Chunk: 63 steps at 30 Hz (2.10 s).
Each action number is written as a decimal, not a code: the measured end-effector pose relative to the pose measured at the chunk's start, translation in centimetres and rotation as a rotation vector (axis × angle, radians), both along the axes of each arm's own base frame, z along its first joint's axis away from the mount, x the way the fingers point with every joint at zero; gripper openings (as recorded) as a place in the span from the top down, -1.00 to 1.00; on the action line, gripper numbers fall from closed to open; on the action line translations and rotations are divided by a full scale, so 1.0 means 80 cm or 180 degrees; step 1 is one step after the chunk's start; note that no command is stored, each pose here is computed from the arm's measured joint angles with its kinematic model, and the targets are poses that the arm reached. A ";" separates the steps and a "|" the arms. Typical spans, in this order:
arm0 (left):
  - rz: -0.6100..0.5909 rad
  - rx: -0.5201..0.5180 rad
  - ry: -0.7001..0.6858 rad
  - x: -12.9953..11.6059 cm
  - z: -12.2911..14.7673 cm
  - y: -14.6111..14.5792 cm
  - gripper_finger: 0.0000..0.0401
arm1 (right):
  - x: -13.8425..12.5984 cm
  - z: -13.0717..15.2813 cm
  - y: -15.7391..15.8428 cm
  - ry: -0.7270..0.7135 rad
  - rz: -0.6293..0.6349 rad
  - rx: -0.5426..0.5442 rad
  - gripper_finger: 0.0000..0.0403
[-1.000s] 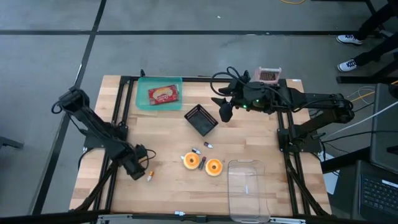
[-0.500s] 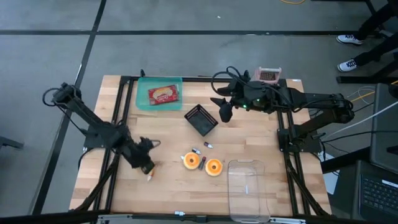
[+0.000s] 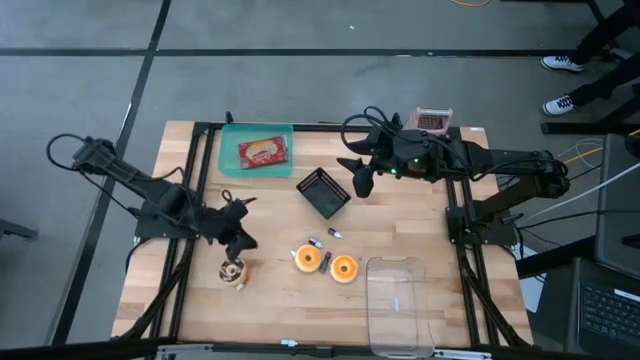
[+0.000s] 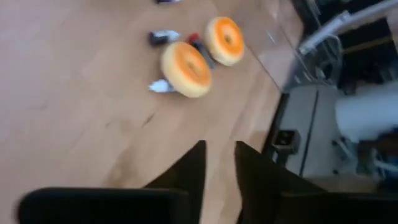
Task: Pick & Place Food Item
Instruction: Put the black donut into the black bin
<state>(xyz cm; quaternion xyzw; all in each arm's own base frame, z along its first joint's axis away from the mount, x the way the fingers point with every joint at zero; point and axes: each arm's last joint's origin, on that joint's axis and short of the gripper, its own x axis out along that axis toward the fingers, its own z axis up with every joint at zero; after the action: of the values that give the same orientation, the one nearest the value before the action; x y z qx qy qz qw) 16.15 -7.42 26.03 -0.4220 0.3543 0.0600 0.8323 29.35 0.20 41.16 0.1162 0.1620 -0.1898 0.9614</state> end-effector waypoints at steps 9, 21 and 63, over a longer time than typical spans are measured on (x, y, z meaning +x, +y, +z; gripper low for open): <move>-0.1269 0.0657 0.0783 0.002 -0.036 -0.013 -0.10 | 0.000 0.000 0.001 -0.0008 0.0075 0.0039 -0.13; -0.2151 0.1120 0.1469 0.010 -0.079 -0.024 -0.17 | 0.000 0.000 0.001 -0.0010 0.0086 0.0051 -0.13; -0.1173 0.0559 0.0884 0.039 -0.059 0.021 0.90 | 0.005 0.011 -0.010 -0.0303 0.0082 0.0000 -0.13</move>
<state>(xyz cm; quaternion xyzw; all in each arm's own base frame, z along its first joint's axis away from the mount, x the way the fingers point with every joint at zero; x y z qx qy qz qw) 19.29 -5.74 21.29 -0.2640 0.5297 -0.0048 0.8060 29.72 -0.57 42.06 0.1230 0.1175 -0.1716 0.9704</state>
